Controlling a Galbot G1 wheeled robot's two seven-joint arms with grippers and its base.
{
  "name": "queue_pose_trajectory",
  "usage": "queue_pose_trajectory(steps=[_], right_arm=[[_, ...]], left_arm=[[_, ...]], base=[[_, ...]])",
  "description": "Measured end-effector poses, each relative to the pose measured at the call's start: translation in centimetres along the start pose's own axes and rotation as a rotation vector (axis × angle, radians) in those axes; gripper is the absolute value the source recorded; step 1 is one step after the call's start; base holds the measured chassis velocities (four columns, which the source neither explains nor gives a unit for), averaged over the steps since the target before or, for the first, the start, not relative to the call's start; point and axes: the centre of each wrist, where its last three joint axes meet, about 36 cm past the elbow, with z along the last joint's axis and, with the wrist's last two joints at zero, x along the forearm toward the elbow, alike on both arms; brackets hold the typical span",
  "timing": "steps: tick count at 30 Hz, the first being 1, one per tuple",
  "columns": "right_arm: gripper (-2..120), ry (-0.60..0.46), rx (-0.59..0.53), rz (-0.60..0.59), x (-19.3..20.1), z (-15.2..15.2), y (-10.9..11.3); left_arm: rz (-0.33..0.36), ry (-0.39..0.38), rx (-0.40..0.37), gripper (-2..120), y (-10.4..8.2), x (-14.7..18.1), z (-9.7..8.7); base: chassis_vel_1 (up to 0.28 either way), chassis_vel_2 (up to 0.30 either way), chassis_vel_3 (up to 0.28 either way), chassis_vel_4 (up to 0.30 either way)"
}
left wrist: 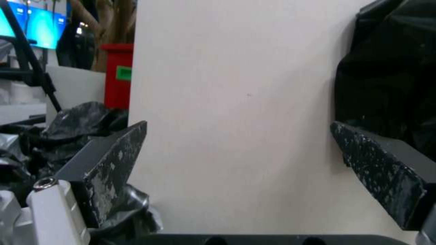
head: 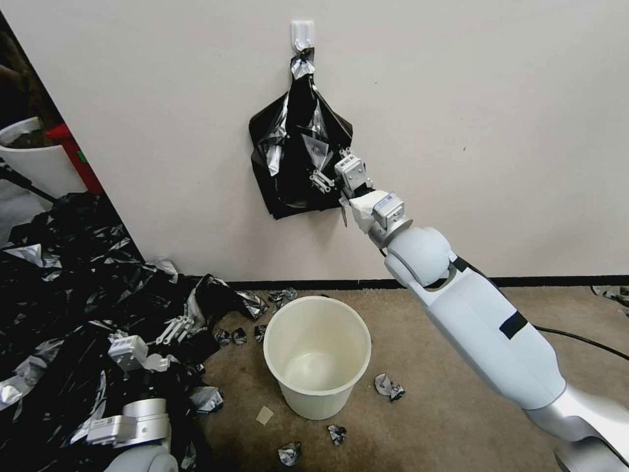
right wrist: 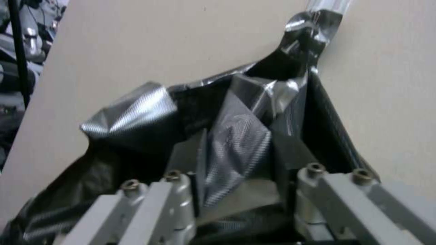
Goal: Place a trash bag onto the trash bin.
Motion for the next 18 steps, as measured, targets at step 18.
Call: queue_pose_trajectory(steps=[18], right_arm=[[0, -0.05, -0.272, -0.045, 2.6, -2.2, 0.5]], left_arm=[[0.093, -0.053, 0.053, 100, -0.2, -3.5, -2.2]], base=[[0.0, 0.0, 0.0, 0.0]])
